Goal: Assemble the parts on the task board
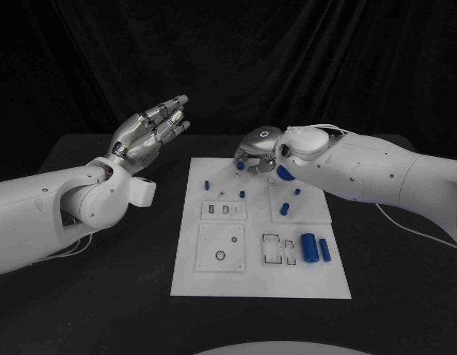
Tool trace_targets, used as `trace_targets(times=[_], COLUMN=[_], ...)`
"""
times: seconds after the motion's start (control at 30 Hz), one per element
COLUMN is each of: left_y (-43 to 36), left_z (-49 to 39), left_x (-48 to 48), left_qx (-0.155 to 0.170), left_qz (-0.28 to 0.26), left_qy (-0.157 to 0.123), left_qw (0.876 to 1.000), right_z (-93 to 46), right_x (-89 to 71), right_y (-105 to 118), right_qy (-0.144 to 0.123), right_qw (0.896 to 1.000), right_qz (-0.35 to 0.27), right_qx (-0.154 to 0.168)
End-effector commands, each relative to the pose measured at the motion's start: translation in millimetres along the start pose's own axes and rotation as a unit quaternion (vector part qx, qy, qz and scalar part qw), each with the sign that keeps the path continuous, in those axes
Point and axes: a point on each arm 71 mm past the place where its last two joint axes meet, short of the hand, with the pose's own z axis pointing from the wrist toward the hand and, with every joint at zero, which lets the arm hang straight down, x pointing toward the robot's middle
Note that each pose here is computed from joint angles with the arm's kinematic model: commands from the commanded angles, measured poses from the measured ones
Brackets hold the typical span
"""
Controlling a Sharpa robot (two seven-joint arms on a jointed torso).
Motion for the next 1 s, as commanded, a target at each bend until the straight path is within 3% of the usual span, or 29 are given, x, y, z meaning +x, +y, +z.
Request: trace_targets(times=[0.03,0.37,0.57,0.77,1.0], left_y=[-5.6,-5.2,-5.9,-6.6,-5.9], left_z=[0.7,-0.5,-3.3,-5.4,-5.1], left_x=[0.9,-2.2,-5.0,-7.1,-6.2], left_qx=[0.033,0.031,0.030,0.029,0.028], left_qz=[-0.004,-0.004,-0.002,-0.001,-0.003], left_qy=[0.005,0.003,0.000,-0.003,-0.001], left_qw=[0.999,0.999,1.000,1.000,1.000], right_z=[-2.5,-25.2,-58.0,-91.0,-108.3], right_x=[-1.5,-17.5,-27.3,-23.6,-15.1], right_y=[-0.5,-8.6,-23.9,-40.3,-52.5], right_qy=[-0.026,-0.117,-0.147,-0.141,-0.104], right_qw=[1.000,0.993,0.989,0.990,0.993], right_qz=[-0.004,-0.013,-0.014,-0.007,0.014], right_qx=[0.005,0.002,0.004,0.018,0.059])
